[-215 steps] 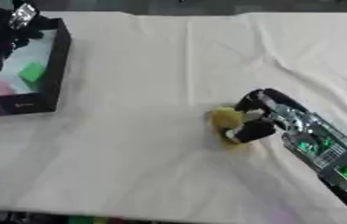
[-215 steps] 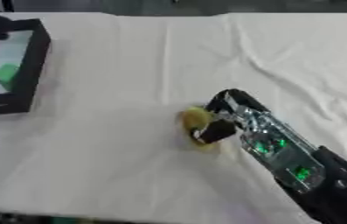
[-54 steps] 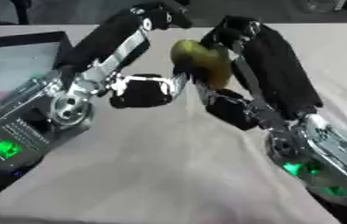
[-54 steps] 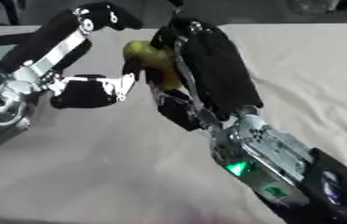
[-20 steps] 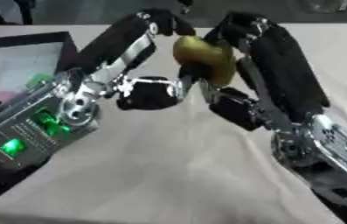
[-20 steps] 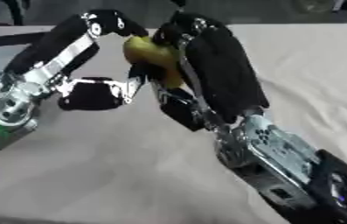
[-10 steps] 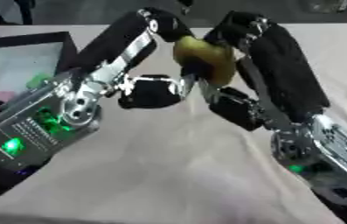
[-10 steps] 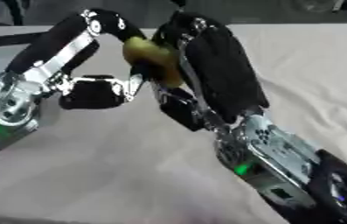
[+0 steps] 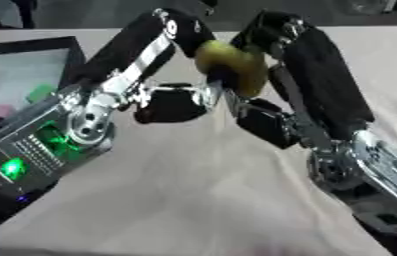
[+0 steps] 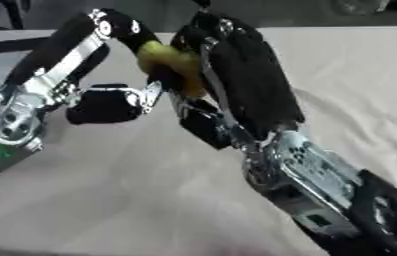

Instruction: Pick up the objects with one hand, pass them to the other hand, and then place them into the box on the other side of the table.

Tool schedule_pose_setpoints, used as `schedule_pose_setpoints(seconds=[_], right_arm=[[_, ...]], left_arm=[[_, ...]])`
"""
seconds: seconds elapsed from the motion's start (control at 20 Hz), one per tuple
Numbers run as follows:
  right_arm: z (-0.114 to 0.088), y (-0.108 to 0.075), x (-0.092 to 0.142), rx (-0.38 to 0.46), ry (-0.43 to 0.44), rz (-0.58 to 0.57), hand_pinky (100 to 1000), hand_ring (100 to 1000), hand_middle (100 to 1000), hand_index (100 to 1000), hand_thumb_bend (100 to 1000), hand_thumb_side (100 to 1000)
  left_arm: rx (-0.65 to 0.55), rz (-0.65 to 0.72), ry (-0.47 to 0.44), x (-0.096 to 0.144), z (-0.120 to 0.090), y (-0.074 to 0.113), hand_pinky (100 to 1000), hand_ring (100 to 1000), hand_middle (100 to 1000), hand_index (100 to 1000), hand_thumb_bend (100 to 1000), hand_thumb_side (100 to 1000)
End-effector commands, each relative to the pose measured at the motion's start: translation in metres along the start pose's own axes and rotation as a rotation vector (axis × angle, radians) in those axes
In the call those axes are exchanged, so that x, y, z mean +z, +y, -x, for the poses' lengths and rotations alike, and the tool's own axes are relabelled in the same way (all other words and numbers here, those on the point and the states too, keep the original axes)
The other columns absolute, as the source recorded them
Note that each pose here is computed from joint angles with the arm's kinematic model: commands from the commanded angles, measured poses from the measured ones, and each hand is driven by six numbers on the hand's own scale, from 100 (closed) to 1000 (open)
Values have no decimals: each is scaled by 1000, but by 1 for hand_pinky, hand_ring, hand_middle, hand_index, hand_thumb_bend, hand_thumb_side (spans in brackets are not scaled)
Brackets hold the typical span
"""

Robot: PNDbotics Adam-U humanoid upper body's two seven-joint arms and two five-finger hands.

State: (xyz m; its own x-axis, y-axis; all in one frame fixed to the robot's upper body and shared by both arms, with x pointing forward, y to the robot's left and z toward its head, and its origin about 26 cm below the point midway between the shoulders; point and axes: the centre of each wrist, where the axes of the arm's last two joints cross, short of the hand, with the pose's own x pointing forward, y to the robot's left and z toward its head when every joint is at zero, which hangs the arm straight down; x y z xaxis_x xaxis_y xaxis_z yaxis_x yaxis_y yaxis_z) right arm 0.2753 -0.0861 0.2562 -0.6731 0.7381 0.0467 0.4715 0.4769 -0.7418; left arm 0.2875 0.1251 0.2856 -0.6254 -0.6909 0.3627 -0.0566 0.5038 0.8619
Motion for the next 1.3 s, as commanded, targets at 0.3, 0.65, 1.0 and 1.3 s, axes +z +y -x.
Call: schedule_pose_setpoints(seconds=[0.3, 0.65, 1.0, 1.3], right_arm=[[-2, -8, -4, 5, -5, 44, 753, 709, 573, 556, 112, 100], [-1, -9, -4, 22, 21, 63, 764, 738, 625, 617, 335, 100], [-1, -8, -4, 48, 50, 64, 798, 780, 716, 700, 452, 134], [0, -8, -3, 74, 84, 38, 822, 836, 795, 794, 553, 266]], left_arm=[[2, -4, -21, 0, -7, 4, 1000, 592, 458, 395, 100, 270], [10, 22, -12, 0, -7, 2, 1000, 589, 447, 348, 100, 275], [18, 43, -9, 0, -7, 2, 1000, 583, 440, 331, 100, 273], [8, 41, -3, 1, -5, 3, 1000, 581, 432, 336, 100, 269]])
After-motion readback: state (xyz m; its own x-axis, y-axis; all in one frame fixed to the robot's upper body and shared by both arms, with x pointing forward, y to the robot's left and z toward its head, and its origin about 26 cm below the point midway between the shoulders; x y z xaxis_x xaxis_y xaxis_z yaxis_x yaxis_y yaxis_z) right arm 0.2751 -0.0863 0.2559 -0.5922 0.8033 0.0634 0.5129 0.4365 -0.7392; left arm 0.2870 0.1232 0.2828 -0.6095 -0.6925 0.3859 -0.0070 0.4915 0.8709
